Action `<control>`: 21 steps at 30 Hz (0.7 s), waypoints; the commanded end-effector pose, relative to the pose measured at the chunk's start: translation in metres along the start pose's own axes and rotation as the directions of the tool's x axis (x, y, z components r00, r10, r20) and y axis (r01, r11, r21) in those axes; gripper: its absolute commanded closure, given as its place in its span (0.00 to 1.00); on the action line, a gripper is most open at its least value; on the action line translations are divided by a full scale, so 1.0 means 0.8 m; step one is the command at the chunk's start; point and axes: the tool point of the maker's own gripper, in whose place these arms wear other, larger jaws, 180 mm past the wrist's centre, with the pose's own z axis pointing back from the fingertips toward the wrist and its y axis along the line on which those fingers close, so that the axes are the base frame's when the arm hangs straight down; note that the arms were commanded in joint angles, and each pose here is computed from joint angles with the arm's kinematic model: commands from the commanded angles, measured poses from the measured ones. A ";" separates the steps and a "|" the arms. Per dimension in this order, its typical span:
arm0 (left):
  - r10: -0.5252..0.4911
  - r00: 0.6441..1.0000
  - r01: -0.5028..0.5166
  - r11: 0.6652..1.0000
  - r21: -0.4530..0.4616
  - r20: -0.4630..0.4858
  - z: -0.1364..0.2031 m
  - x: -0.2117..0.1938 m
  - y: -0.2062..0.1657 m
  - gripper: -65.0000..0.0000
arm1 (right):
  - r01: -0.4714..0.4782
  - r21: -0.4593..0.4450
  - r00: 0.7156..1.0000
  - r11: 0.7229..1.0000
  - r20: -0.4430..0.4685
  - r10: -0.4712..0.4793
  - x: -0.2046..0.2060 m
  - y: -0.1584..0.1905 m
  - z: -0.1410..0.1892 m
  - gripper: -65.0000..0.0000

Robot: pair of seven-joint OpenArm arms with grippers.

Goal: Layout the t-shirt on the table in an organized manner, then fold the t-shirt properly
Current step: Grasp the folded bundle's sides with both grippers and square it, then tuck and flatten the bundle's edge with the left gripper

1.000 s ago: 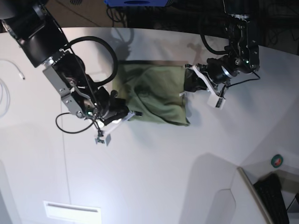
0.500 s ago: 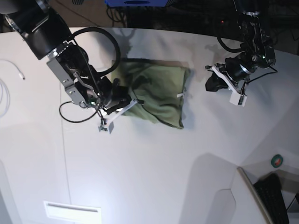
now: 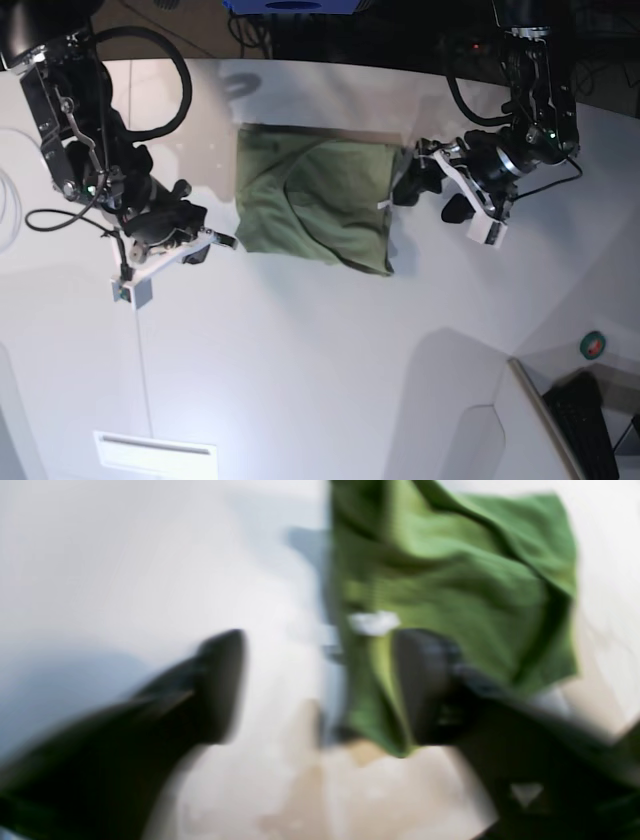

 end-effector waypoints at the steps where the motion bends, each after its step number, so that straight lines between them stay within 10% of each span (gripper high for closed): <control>1: -0.022 0.998 0.023 1.000 -0.008 0.064 0.002 0.027 0.001 0.03 | -0.022 0.040 1.000 0.999 0.011 0.021 0.005 0.011 0.003 1.00; 21: 0.134 0.984 -0.152 0.976 -0.154 -0.119 -0.092 -0.032 -0.042 0.07 | -0.062 0.088 0.998 0.994 -0.014 0.063 -0.014 0.018 0.004 1.00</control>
